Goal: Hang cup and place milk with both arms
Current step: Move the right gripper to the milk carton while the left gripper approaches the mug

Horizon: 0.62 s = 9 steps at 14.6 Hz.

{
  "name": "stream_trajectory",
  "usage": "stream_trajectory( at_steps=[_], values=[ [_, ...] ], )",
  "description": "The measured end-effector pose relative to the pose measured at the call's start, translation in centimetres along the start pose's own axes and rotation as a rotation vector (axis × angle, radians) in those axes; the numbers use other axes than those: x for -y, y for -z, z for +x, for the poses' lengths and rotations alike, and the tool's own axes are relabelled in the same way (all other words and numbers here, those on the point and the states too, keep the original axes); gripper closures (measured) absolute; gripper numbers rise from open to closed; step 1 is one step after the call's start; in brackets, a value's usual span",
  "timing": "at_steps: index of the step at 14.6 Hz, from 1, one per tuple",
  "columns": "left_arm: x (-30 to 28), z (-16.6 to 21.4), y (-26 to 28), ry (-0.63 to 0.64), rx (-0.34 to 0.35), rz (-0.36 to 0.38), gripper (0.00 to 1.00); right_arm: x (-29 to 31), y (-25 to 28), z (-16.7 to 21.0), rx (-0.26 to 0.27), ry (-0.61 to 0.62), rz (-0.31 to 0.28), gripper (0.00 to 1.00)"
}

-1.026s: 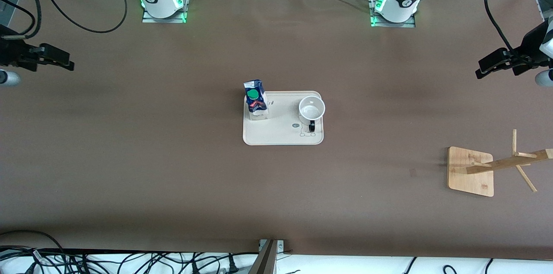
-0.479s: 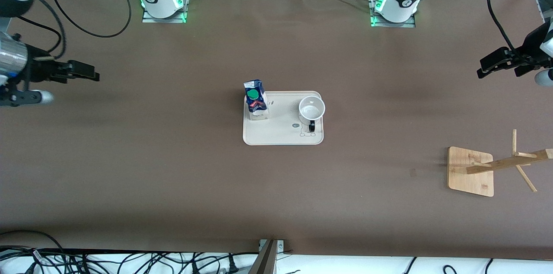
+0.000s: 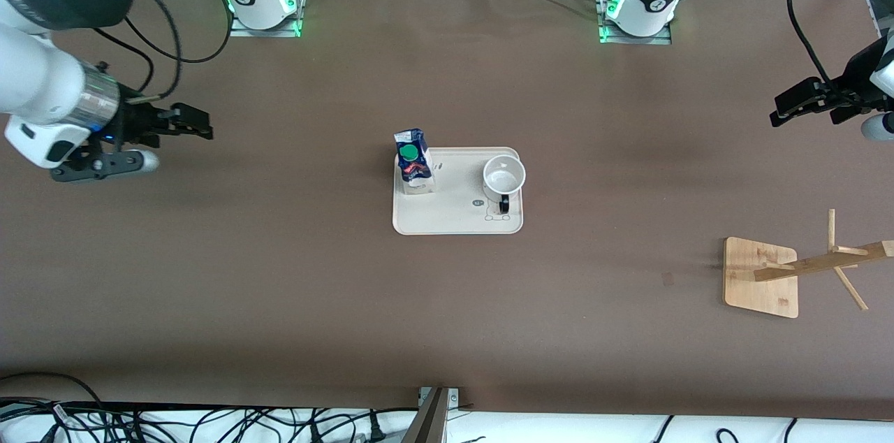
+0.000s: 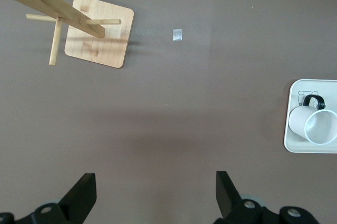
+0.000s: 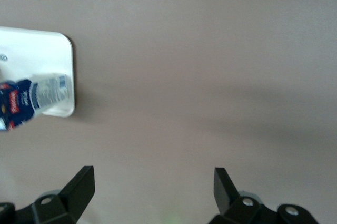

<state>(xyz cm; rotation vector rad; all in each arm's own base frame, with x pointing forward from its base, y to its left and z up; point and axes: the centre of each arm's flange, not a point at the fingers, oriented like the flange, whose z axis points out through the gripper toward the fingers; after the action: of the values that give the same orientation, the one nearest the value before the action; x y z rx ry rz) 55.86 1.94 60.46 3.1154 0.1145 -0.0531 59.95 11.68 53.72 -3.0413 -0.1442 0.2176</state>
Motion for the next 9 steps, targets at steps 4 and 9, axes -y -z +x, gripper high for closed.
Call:
stream_trajectory(
  at_steps=[4, 9],
  values=[
    [-0.4, 0.0, -0.3, -0.008, 0.005, 0.0, 0.0, 6.6, -2.6, 1.4, -0.043, -0.092, 0.0, 0.0],
    [-6.0, 0.3, -4.2, -0.041, -0.004, -0.002, 0.0, 11.5, -5.0, 2.2, -0.024, -0.105, 0.155, 0.0]
  ],
)
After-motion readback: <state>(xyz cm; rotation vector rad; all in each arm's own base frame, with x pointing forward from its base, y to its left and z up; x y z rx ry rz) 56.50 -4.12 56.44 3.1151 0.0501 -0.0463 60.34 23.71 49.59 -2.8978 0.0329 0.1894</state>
